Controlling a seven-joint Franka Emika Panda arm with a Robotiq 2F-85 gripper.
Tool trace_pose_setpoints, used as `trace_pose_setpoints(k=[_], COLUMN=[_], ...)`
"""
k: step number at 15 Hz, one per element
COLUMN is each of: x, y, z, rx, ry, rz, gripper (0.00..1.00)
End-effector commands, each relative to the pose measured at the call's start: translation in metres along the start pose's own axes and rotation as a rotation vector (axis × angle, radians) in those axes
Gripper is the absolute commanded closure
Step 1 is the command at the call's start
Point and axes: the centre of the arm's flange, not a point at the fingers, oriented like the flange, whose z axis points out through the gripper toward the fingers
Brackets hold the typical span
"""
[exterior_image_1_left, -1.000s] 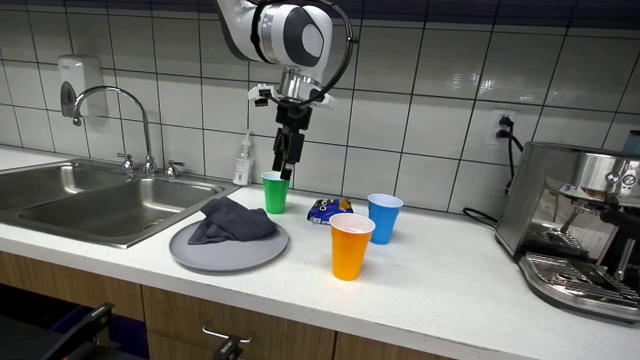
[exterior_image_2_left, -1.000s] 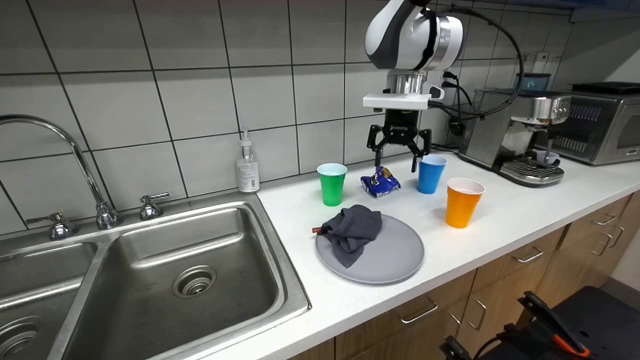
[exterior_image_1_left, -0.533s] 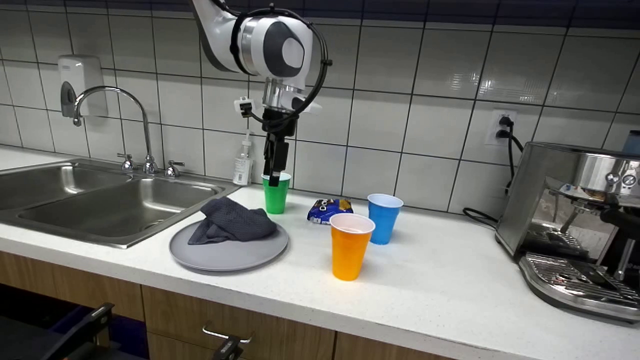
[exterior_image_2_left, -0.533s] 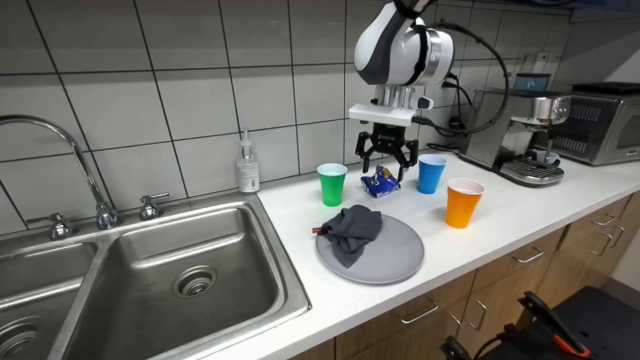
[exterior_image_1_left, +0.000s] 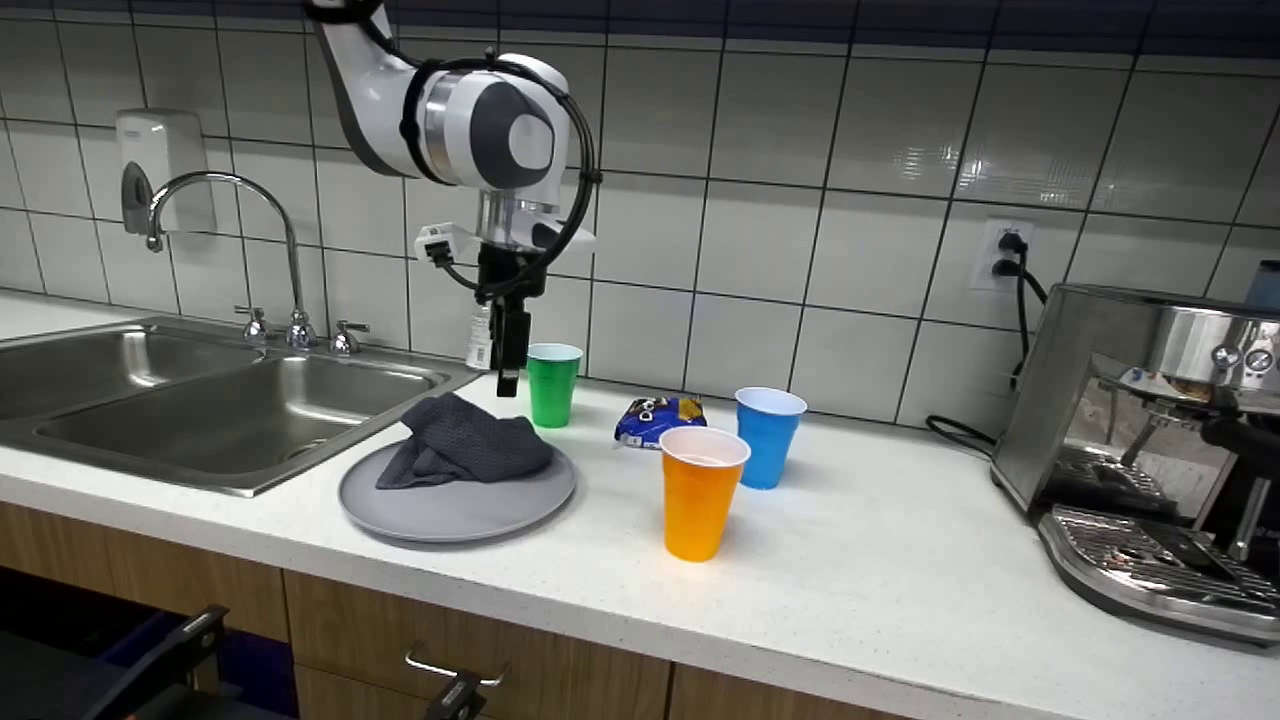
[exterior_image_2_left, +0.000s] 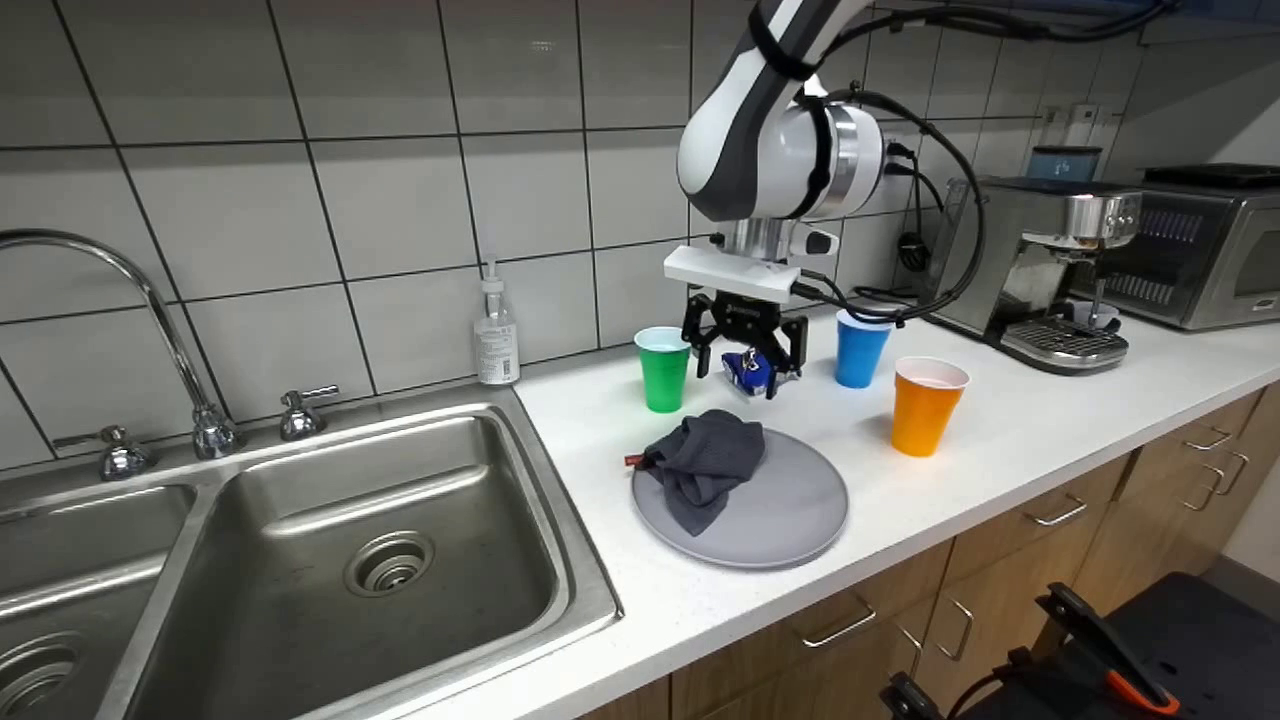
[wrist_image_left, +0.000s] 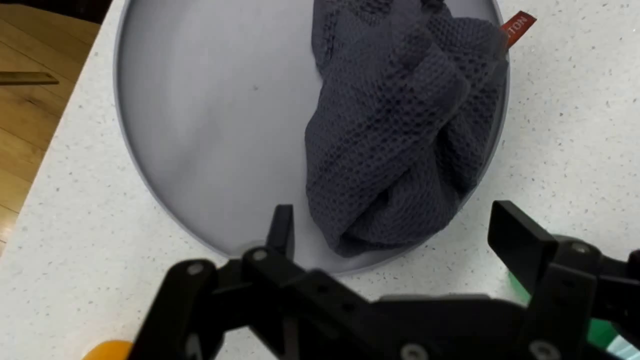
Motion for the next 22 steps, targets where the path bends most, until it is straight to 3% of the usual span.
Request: trace_pose_setpoints(k=[1,9,17,19,22], x=[-0.017,-0.030,-0.030,-0.028,-0.024], y=[-0.004,-0.011,-0.012,-0.011,-0.011], z=[0.020,0.081,0.097,0.097,0.097], rx=[-0.018,-0.062,-0.066,-0.065,-0.062], ry=[0.027,0.082,0.100,0.103,0.107], rz=[0.021,0.039,0.058,0.062,0.075], gripper=[0.00,0.00,0.00,0.28,0.51])
